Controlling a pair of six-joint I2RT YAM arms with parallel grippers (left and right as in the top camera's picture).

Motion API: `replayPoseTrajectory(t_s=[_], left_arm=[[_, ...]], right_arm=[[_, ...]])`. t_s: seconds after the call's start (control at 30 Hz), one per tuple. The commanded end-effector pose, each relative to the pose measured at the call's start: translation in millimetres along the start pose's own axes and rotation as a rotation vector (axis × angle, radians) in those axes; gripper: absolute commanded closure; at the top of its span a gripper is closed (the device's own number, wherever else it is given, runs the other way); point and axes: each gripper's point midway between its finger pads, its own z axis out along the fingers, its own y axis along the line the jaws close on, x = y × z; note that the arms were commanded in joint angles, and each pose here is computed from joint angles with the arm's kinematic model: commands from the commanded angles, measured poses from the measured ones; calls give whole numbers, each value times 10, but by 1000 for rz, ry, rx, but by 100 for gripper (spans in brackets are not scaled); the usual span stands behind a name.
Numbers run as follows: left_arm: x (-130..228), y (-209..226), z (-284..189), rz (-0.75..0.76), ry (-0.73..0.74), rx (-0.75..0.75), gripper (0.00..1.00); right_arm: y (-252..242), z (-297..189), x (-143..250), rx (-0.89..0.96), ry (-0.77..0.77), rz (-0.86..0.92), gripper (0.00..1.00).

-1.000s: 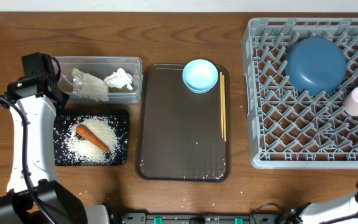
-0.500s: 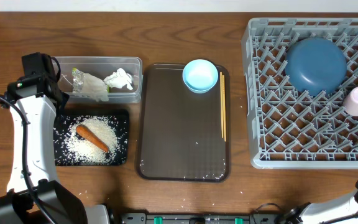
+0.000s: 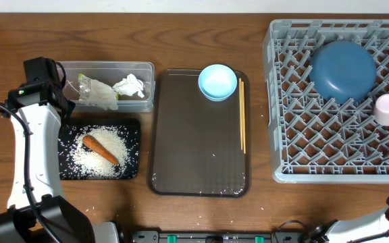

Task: Sort waste into correct bins and load items into the dishwasher rack
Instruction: 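Lower the white cup into the rack beside the pink cup and release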

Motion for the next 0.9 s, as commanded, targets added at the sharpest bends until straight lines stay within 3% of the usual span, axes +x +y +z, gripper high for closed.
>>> replayPoseTrajectory(t_s=[0.0, 0.73, 0.87], left_arm=[[-6, 22, -1, -8, -3, -6, 1], [-6, 22, -1, -8, -3, -6, 1], [-6, 22, -1, -8, -3, -5, 1]], right_arm=[[502, -141, 163, -226, 66, -47, 91], [988, -308, 235, -318, 36, -163, 91], [1028, -325, 246, -304, 21, -219, 97]])
